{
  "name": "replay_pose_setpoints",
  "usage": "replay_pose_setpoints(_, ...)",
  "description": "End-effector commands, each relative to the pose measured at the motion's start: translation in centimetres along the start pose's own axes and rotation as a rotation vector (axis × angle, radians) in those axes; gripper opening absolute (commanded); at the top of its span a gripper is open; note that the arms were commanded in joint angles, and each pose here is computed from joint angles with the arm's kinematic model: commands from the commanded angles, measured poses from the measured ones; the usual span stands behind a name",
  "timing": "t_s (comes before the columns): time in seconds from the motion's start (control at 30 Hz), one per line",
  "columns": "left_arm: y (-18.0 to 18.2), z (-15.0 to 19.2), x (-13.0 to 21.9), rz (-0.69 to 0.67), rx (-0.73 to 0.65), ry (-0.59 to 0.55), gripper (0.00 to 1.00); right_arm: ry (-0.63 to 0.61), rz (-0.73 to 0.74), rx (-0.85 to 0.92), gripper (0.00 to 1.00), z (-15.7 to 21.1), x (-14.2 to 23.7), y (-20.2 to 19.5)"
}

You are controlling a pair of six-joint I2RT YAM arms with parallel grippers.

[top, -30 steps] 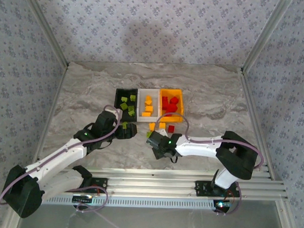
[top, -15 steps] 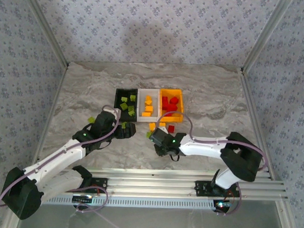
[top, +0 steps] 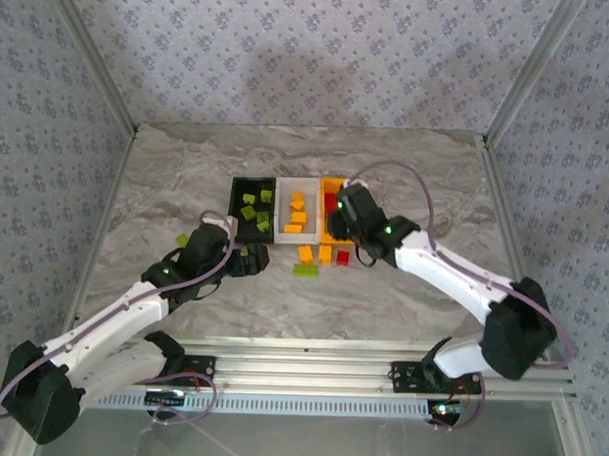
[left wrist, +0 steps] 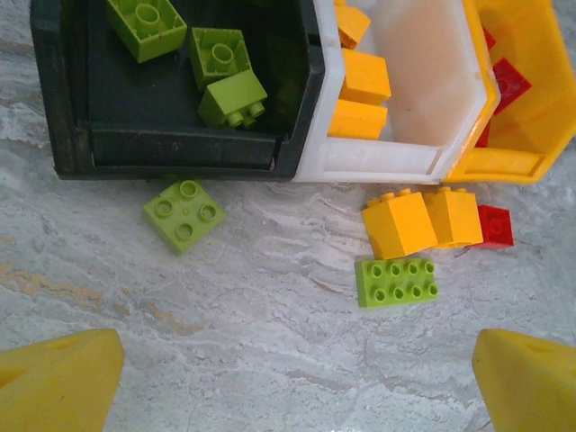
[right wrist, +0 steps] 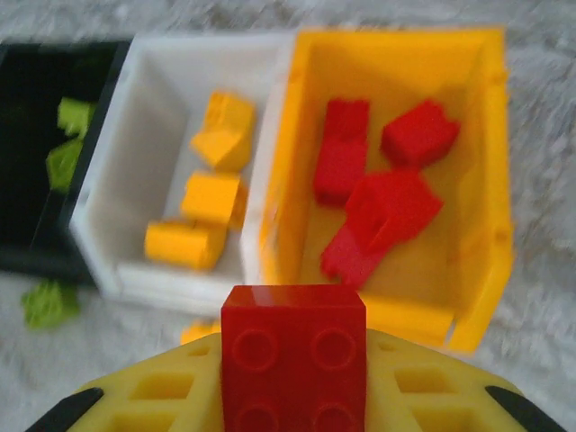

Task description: Sort the legos into containers by color

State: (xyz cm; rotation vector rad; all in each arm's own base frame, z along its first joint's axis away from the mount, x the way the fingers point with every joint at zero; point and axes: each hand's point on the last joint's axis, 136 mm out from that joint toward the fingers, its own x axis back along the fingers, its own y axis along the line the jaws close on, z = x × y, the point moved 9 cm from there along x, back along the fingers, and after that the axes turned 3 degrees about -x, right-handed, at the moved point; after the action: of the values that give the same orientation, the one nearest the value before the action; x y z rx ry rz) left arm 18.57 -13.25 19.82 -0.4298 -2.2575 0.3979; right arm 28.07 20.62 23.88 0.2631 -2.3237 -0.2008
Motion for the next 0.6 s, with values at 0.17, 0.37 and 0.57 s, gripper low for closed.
replay_pose_setpoints(0.17,0.3,-0.3,1.3,-0.025,0.022,-0.046,0.99,0.017,0.13,-0.04,0.36,-4.7,-6.6,-0.4)
replay_pose_setpoints(0.37,0.4,-0.4,1.7,-0.035,0.032,-0.066,1.0,0.018,0.169,-0.069,0.53,-6.8,-8.8,-0.4)
replay_pose_setpoints(0.57,0.8,-0.4,2.0,-0.066,0.039,-0.076,1.0,-0.069,0.129,-0.084,0.74,-8.4,-6.6,0.1)
